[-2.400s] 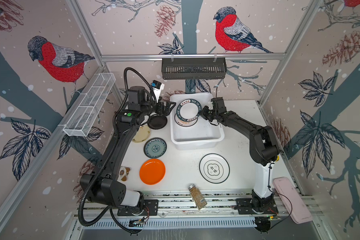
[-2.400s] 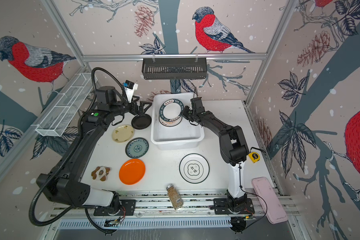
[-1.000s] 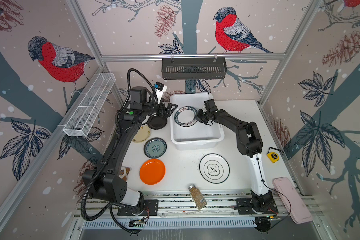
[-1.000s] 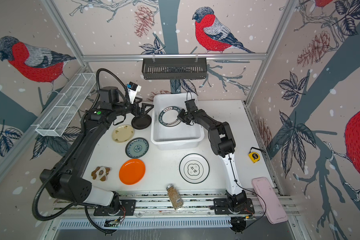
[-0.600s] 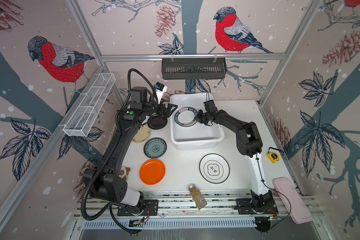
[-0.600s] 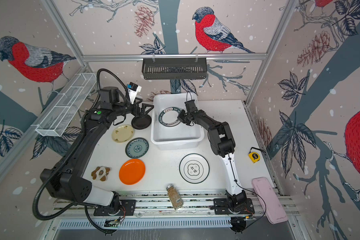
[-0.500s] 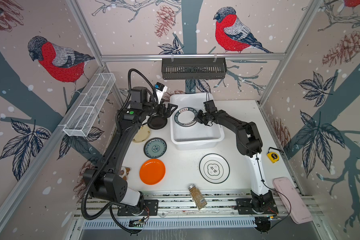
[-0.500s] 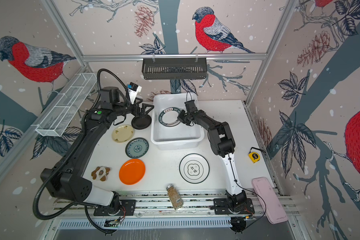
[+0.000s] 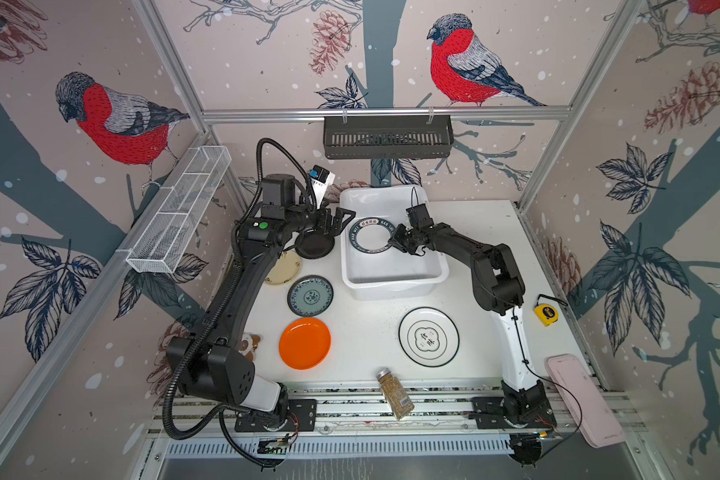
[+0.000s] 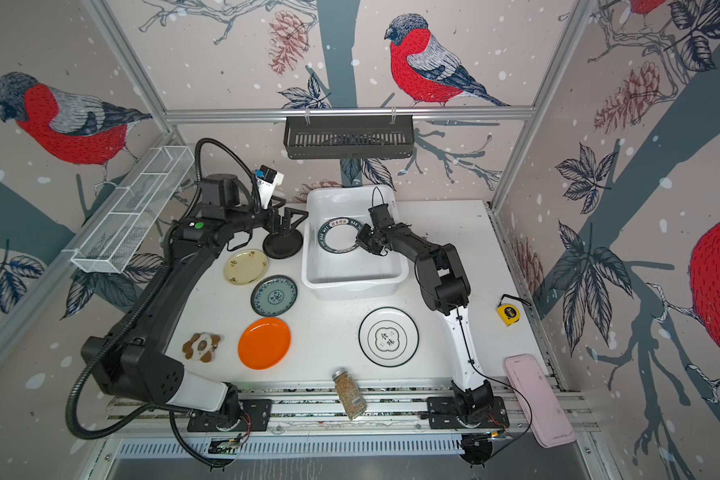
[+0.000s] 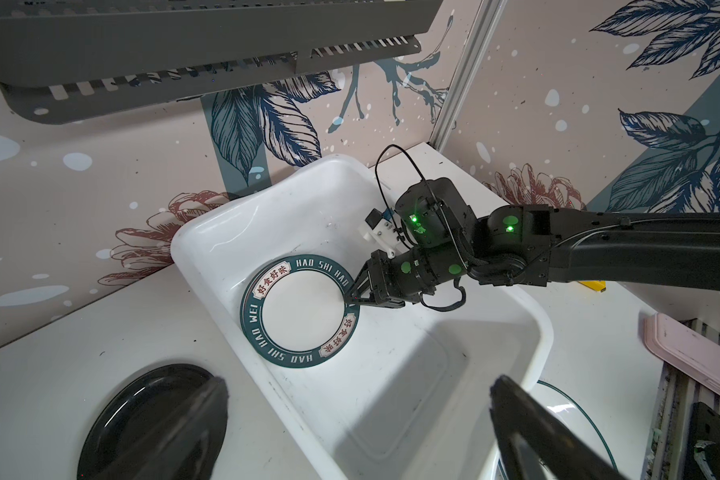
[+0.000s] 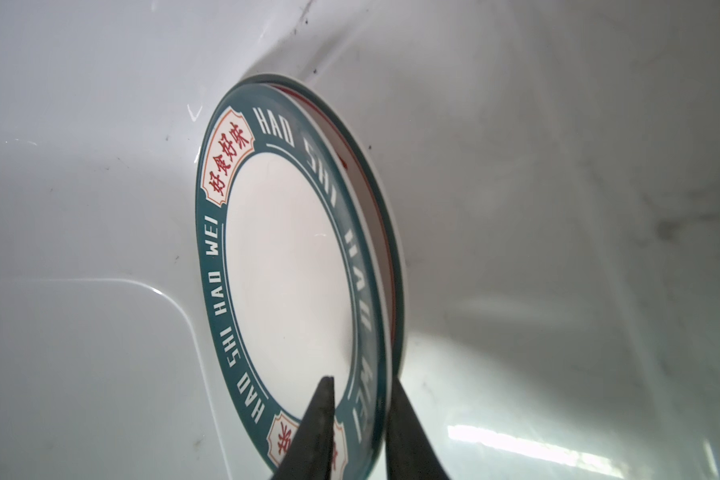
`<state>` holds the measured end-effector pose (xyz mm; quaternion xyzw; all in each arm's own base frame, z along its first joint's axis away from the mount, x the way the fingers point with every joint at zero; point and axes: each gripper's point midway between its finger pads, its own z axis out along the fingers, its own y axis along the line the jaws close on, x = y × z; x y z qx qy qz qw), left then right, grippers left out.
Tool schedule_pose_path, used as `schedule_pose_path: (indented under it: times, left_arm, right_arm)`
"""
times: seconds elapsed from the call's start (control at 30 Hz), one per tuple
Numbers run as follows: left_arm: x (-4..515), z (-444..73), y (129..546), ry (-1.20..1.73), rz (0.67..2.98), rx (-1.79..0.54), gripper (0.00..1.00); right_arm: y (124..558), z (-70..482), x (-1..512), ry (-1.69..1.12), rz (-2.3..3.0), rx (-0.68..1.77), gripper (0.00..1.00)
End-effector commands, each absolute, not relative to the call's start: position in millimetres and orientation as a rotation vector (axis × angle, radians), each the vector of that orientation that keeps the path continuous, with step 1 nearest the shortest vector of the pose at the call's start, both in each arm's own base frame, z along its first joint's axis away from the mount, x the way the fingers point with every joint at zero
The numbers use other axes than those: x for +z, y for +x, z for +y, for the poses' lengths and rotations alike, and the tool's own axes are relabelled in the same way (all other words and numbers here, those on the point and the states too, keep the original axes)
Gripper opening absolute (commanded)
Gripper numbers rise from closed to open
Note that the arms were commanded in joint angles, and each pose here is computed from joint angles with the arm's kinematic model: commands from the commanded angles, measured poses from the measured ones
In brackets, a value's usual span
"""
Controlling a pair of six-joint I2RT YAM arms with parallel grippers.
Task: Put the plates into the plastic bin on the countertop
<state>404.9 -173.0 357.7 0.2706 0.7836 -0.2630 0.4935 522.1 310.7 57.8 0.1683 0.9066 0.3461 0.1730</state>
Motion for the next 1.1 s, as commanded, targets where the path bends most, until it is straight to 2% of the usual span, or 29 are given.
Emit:
schedule_pose_path:
  times: [0.0,0.43,0.6,1.07]
  left_arm:
    - [359.3,-174.4,403.6,0.676,1.886,-0.641,0.98]
    - [353.0,-175.0,408.1,0.667,1.902,-0.647,0.98]
    - [351.2,-175.9,408.7,0.668,1.908,-0.654,0.97]
    - [351.2,-172.1,406.7,0.671,1.913,-0.621,0.98]
  right_arm:
    - [522.8,307.1,61.0,0.505,2.564,0.962,0.25]
    - [524.5,305.4,59.7,0.497,2.573,0.947,0.36]
    - [525.1,298.2,65.7,0.483,2.589,0.866,0.39]
    - [513.1,293.9,146.1,0.309,2.482,0.806,0.42]
